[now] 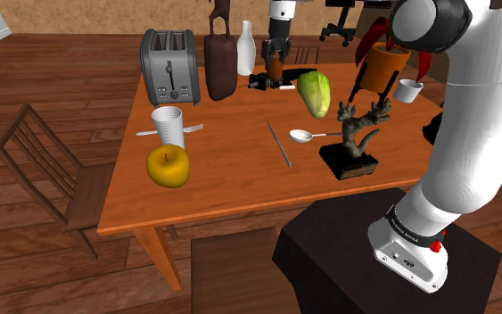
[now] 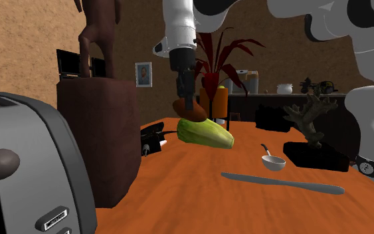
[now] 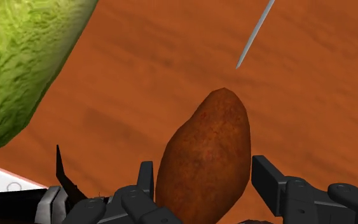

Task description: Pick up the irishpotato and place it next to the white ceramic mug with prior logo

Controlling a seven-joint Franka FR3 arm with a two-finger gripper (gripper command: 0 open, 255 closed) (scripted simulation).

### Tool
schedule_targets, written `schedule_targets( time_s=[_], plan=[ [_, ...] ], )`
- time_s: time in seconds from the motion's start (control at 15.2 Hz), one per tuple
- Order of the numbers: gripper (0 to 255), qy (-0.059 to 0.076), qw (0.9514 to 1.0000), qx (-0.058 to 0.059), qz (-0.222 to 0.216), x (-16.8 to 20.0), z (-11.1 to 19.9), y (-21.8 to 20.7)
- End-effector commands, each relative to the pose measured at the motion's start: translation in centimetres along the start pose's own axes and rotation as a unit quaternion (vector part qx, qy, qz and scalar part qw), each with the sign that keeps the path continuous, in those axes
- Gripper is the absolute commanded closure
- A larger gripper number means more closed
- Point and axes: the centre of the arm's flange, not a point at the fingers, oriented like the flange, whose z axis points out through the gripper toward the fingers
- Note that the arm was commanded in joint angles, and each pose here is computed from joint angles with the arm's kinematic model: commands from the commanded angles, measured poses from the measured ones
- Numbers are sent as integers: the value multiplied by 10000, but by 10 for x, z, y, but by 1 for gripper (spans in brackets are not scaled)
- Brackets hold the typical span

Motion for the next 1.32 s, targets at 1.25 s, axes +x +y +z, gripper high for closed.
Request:
schedule_targets(
  time_s=[1.25],
  plan=[
    [255, 0, 10000, 1, 0, -202, -3, 186]
  ],
)
